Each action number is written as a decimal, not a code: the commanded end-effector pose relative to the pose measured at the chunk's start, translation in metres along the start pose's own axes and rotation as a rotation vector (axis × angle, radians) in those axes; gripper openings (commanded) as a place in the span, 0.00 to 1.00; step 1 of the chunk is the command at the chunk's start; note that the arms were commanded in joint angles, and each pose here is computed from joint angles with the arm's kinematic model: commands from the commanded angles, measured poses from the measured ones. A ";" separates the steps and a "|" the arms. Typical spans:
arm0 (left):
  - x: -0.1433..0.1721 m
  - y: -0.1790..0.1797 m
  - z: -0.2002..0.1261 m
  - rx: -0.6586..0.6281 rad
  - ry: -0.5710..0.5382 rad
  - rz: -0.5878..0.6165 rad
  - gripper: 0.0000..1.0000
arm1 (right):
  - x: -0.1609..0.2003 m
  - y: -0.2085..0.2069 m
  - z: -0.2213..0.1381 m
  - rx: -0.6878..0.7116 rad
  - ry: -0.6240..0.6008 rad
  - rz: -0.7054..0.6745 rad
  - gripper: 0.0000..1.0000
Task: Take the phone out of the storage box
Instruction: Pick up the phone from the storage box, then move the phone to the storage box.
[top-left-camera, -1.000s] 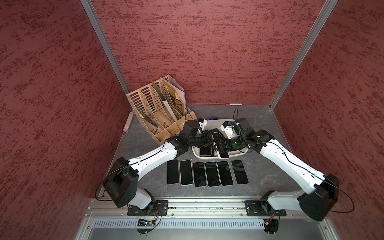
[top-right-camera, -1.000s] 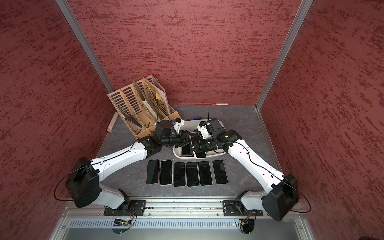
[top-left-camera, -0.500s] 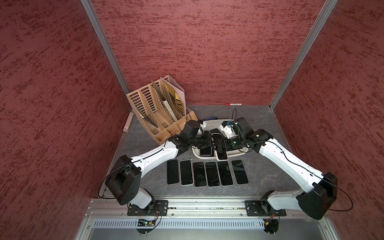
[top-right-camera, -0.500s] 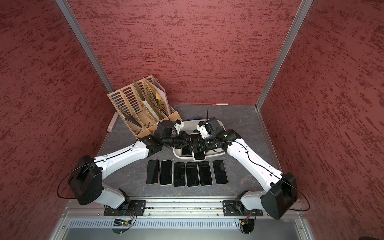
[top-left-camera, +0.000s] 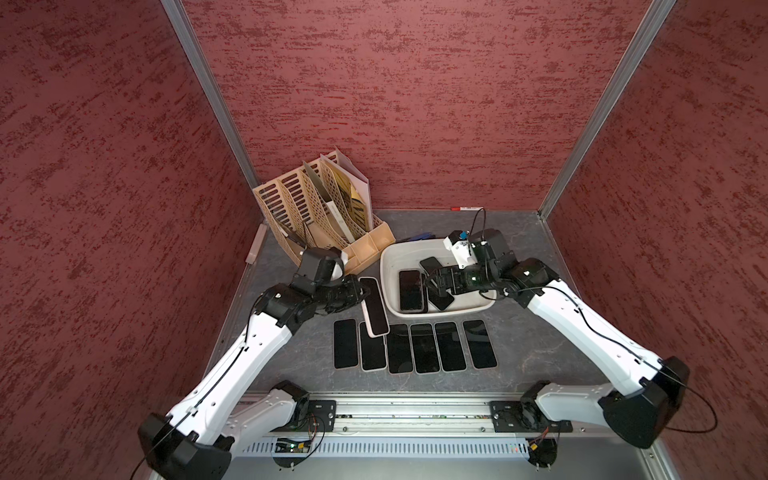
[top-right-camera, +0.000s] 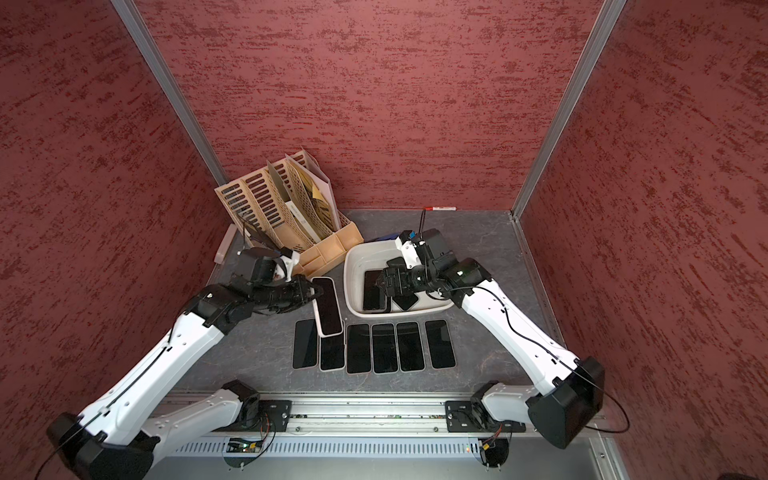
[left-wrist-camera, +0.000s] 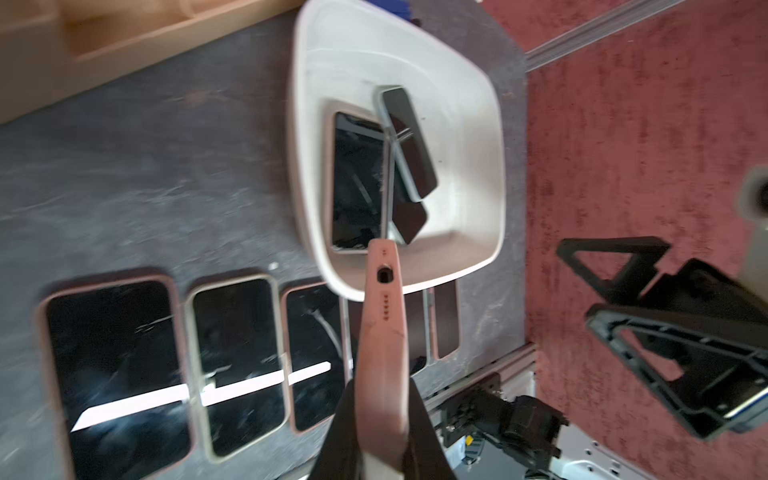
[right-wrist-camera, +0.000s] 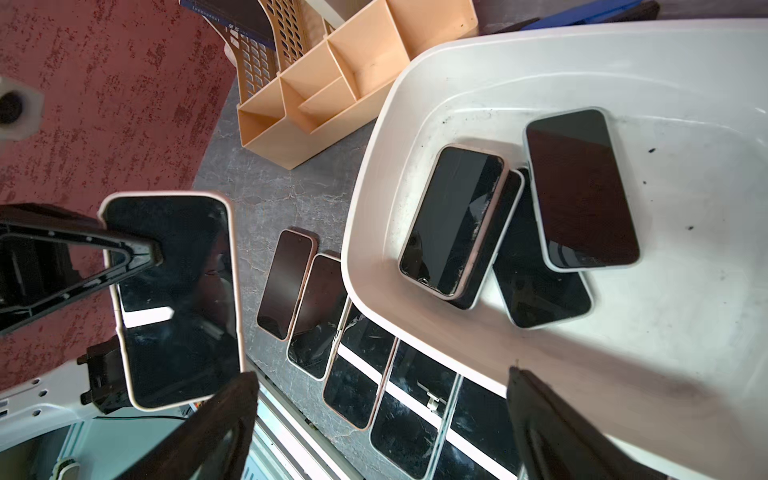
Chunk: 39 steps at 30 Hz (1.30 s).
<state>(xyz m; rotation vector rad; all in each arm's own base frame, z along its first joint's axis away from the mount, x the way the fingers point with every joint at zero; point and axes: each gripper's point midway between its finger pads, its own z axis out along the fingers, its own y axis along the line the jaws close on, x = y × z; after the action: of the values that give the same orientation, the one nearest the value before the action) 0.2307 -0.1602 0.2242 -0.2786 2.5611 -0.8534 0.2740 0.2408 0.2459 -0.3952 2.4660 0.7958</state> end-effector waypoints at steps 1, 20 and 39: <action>0.028 0.059 -0.015 -0.270 0.096 -0.020 0.01 | -0.016 0.018 0.001 -0.089 -0.031 -0.018 0.98; 0.011 0.137 0.017 -0.555 0.206 -0.026 0.01 | -0.005 0.014 -0.005 -0.093 -0.043 -0.046 0.98; -0.021 0.145 0.025 -0.605 0.249 0.007 0.01 | 0.004 0.002 -0.008 -0.053 -0.044 -0.028 0.98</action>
<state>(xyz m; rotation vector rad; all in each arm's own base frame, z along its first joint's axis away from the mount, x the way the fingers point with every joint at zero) 0.2458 -0.0586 0.1152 -0.4112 3.0068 -0.1354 0.2664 0.2432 0.2485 -0.4392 2.4112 0.8757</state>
